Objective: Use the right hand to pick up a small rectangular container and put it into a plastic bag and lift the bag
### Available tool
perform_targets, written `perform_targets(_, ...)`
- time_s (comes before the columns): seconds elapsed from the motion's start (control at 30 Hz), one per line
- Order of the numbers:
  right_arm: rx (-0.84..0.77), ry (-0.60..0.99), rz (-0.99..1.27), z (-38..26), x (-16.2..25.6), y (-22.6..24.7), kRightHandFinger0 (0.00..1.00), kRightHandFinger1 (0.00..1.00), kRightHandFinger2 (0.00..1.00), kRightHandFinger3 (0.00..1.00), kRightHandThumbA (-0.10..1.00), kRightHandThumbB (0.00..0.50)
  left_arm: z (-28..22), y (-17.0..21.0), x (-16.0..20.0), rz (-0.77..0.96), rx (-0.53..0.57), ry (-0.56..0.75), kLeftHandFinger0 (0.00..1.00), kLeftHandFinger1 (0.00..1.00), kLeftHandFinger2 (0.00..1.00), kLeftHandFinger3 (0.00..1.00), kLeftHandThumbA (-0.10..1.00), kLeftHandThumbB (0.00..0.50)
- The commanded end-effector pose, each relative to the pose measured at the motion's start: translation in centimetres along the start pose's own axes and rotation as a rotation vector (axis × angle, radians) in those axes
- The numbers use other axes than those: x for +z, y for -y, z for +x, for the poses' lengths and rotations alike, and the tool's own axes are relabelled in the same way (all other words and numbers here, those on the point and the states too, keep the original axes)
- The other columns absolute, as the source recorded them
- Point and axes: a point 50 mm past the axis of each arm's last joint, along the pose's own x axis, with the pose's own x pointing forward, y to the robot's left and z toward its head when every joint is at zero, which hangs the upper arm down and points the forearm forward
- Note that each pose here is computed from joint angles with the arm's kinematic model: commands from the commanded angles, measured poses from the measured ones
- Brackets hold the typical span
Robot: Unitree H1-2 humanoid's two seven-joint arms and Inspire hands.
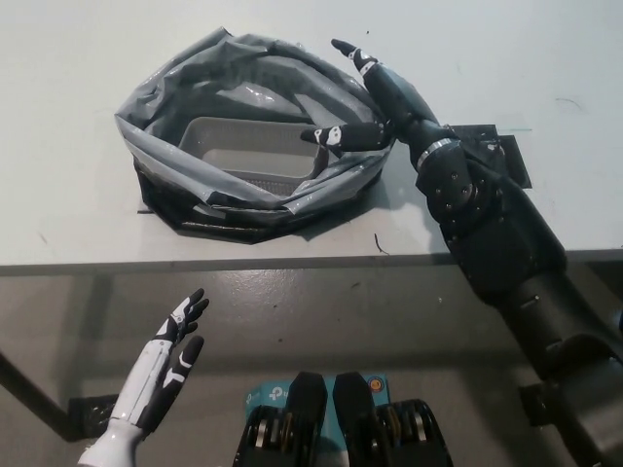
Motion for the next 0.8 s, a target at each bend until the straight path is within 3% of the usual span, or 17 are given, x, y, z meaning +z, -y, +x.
perform_targets(0.0,-0.057,0.003,-0.034,0.8,0.8,2.0,1.0,1.0,1.0,1.0,0.94,0.387,0.1,-0.4,0.9,0.02,0.008,0.051,1.0,1.0,1.0,1.0,1.0,0.234)
perform_targets(0.37,-0.043,-0.043,-0.033,1.0,0.0,2.1,1.0,1.0,1.0,1.0,0.93,0.414,0.2,-0.4,1.1,0.02,0.006,0.051,1.0,1.0,1.0,1.0,1.0,0.241)
perform_targets(0.7,0.024,-0.109,-0.015,0.7,-1.3,0.3,1.0,1.0,1.0,1.0,0.91,0.403,-0.1,-0.3,1.1,0.023,0.0,0.046,1.0,1.0,1.0,1.0,1.0,0.244)
perform_targets(0.73,0.045,-0.13,0.012,0.8,-1.3,0.3,1.0,1.0,1.0,1.0,0.85,0.393,-0.1,-0.3,1.2,0.027,-0.001,0.046,1.0,1.0,1.0,1.0,1.0,0.238)
perform_targets(0.77,0.064,-0.154,0.026,1.0,-1.4,0.2,1.0,1.0,1.0,1.0,0.82,0.348,-0.2,-0.3,1.2,0.029,-0.002,0.046,1.0,1.0,1.0,1.0,1.0,0.237)
